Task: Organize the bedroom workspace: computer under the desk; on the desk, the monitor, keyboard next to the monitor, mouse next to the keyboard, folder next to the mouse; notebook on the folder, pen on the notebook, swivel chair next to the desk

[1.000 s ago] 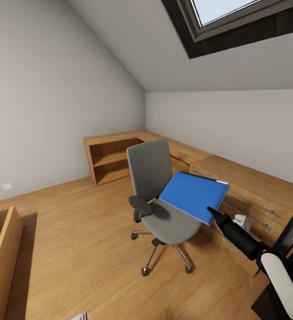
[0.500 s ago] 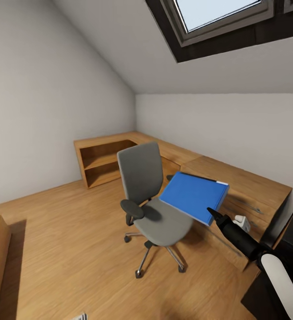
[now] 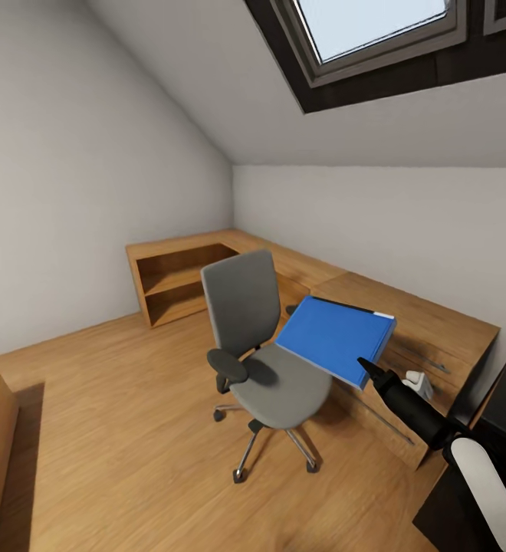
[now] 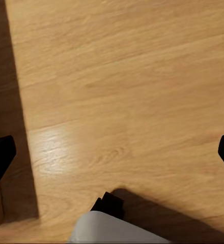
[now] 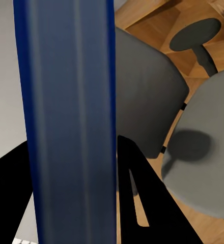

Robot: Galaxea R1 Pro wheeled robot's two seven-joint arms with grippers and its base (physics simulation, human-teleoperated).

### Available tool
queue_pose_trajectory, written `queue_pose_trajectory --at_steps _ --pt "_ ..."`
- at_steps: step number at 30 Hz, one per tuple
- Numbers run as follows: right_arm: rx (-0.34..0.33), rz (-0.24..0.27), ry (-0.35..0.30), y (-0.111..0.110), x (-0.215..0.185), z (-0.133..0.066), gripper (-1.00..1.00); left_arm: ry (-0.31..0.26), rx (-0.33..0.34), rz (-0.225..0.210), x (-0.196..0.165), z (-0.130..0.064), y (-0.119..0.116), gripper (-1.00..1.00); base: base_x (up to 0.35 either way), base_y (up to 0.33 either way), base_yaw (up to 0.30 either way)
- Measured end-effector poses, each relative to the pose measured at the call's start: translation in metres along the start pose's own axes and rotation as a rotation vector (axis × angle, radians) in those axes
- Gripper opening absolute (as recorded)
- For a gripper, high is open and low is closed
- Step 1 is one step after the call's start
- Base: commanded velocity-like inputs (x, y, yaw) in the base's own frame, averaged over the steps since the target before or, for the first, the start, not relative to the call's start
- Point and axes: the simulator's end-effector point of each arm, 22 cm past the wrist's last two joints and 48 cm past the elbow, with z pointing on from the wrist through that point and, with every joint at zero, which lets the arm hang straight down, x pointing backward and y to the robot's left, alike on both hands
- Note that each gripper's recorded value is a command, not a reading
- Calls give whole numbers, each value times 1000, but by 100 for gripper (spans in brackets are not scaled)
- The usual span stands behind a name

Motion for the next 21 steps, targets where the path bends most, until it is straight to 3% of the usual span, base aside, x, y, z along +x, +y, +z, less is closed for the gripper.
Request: queue_pose_trajectory --at_steps 5,13,21 --pt "0 0 0 7 -5 -1 -100 59 -15 28 6 9 -2 100 0 0 0" --pt "0 0 -1 18 -12 -2 -100 87 -16 41 8 3 0 100 0 0 0" --pt "2 -1 -8 27 -20 -4 -100 8 67 21 -2 -1 -6 100 0 0 -9"
